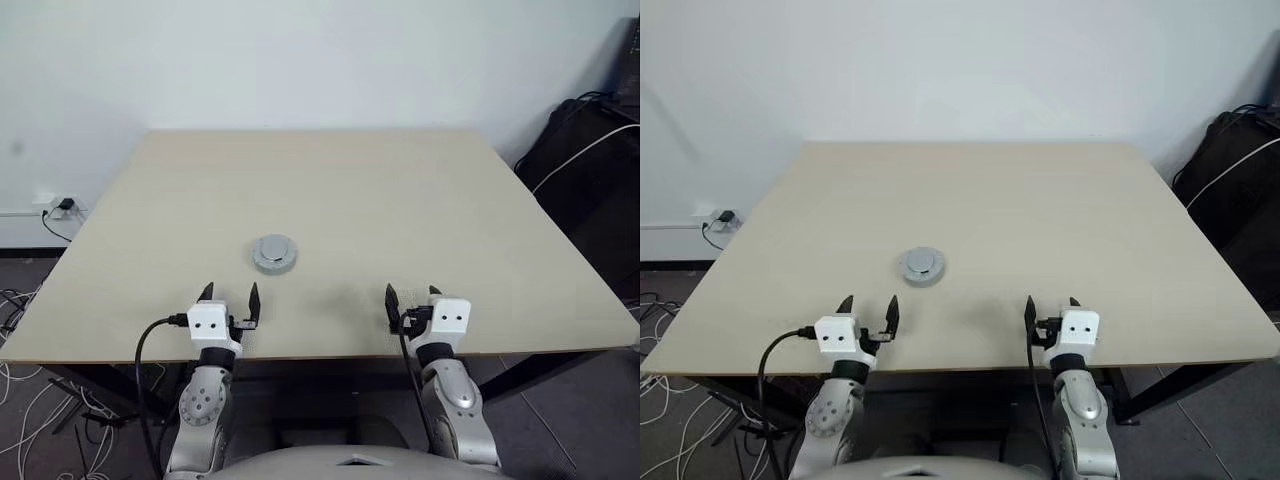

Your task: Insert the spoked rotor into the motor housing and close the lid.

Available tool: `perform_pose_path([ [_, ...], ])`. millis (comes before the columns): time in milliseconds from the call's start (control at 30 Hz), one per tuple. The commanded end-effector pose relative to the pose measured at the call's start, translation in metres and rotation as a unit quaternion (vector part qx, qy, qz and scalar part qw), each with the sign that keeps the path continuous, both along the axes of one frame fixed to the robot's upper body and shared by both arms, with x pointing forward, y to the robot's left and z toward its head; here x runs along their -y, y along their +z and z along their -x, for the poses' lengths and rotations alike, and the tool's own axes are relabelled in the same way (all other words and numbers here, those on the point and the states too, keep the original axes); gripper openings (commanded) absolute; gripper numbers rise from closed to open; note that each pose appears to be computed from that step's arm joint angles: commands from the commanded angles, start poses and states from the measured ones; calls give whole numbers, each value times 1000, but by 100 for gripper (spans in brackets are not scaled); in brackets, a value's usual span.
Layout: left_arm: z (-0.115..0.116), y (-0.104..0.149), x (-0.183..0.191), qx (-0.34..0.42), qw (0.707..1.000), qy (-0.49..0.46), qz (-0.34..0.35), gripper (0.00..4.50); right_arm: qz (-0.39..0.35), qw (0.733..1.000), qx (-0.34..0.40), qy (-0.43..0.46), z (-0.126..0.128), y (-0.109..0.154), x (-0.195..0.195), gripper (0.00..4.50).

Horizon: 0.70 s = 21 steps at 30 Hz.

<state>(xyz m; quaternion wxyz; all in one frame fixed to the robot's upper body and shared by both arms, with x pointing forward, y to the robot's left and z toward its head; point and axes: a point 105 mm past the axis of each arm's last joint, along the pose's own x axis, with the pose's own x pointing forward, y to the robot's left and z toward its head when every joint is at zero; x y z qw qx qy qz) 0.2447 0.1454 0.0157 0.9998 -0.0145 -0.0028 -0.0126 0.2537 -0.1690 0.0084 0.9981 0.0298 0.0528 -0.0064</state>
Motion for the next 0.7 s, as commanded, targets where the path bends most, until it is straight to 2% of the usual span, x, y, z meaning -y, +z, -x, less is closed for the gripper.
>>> perform_pose_path([
  [33,-2,10,-2,18,1000,-1,1,448,4,1000,30,3,-6,14,-1,450],
  [700,0,6,5,6,1000,-31,-1,448,13,1000,22,2,-4,10,0,450],
])
